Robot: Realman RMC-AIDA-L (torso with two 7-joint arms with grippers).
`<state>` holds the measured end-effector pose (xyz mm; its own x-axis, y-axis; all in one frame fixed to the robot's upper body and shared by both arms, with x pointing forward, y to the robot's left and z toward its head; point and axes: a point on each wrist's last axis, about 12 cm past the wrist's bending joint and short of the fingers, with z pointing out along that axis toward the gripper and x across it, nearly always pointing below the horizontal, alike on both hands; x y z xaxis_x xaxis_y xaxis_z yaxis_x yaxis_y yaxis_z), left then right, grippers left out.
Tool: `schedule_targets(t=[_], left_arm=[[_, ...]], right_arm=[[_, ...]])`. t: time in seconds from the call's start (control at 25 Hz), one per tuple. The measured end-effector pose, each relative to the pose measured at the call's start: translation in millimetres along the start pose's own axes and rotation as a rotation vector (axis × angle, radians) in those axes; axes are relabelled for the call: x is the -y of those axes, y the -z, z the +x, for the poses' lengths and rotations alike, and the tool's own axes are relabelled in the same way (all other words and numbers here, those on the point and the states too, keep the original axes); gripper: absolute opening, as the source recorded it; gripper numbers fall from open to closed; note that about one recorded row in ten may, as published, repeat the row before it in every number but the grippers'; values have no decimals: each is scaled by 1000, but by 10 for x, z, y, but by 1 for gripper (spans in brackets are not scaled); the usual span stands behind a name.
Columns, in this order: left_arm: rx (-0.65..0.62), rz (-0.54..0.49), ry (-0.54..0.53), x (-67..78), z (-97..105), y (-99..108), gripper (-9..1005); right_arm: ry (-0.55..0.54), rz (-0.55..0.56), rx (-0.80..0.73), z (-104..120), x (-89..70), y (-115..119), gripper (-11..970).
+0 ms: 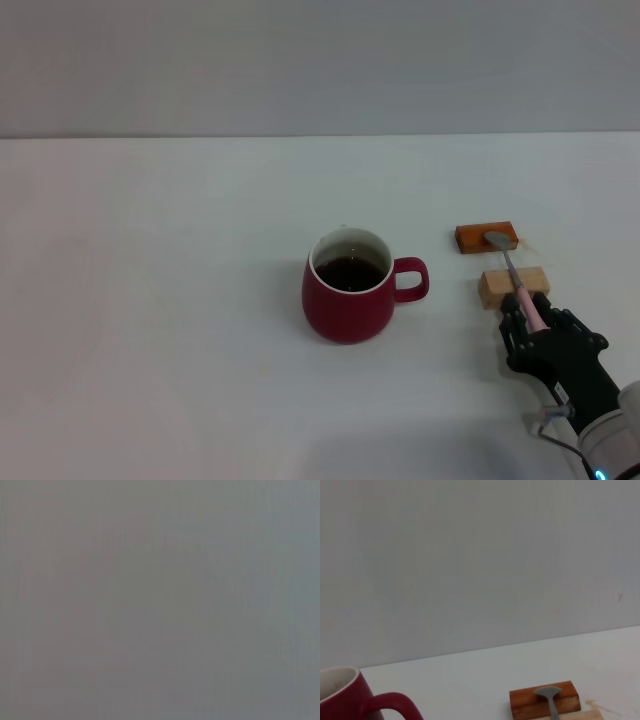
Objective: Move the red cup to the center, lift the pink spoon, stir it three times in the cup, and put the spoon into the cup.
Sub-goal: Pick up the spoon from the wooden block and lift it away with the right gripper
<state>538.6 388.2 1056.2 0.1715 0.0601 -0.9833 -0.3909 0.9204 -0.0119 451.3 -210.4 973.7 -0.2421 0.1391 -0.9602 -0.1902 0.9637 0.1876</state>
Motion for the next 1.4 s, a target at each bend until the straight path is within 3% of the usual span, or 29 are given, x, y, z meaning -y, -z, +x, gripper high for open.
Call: schedule_targets(t=[1.4], left_arm=[[2, 1, 0, 3, -7, -11, 843]], right_arm=[[31, 2, -29, 22, 7, -24, 172]])
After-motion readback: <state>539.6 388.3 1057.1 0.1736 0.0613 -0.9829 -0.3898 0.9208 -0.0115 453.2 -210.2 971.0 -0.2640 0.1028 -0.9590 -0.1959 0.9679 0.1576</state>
